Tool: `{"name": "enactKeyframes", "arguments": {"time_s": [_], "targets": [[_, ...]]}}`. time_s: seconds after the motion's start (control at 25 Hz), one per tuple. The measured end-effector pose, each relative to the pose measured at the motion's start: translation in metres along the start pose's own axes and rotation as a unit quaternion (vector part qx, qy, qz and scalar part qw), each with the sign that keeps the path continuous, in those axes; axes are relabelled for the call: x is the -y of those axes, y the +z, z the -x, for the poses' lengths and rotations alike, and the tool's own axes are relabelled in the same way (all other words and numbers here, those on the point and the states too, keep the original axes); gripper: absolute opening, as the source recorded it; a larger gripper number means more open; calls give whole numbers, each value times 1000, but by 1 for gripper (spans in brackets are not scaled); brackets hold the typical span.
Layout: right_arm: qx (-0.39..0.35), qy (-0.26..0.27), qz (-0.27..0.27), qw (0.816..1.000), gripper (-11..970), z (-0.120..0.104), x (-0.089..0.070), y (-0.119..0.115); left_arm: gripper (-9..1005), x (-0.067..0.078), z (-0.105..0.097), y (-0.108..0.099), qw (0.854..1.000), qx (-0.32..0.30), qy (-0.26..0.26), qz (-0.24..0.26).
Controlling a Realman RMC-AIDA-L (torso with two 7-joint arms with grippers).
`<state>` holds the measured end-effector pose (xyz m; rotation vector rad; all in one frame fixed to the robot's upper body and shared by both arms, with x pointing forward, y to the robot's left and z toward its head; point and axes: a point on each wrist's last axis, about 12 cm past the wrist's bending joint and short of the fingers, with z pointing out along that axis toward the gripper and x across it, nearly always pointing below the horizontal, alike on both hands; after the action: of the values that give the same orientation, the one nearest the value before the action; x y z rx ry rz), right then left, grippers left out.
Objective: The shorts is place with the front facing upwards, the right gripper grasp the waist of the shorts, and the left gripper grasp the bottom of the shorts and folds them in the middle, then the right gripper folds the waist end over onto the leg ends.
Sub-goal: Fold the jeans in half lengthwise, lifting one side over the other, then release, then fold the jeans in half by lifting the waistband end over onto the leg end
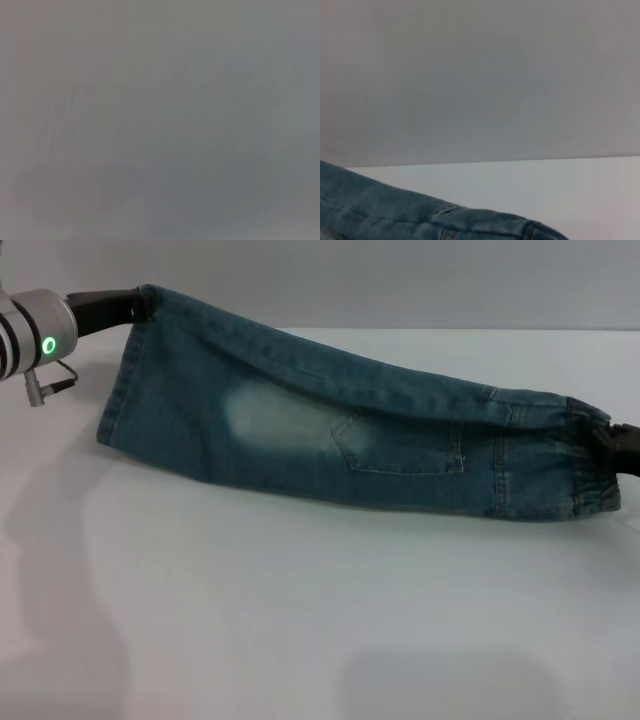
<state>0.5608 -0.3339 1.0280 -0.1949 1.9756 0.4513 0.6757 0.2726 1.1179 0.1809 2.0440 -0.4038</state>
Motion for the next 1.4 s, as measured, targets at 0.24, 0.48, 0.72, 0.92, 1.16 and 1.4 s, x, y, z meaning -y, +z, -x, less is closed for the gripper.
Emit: {"name": "enactKeyframes", "arguments": {"time_s": [0.24, 0.48, 0.72, 0.92, 1.16, 1.4], "targets": [[-6, 11, -16, 1000, 135, -4, 1, 3, 130, -1, 2, 2, 1000, 14, 10, 19], [-5, 12, -17, 1000, 374, -4, 1, 3, 237, -3, -1, 1, 999, 21, 9, 22], [26, 26, -10, 999, 487, 0, 1, -2, 464, -4, -9, 0, 1000, 19, 2, 17], [56, 24, 9, 998, 487, 10, 2, -9, 759, -1, -14, -9, 998, 51, -14, -34], [81, 35, 37, 995, 487, 31, 6, -18, 791, 3, -19, -24, 989, 112, -9, -94], [-8, 21, 122, 992, 487, 72, 1, -27, 788, 8, -26, -32, 982, 137, 5, -127]]}}
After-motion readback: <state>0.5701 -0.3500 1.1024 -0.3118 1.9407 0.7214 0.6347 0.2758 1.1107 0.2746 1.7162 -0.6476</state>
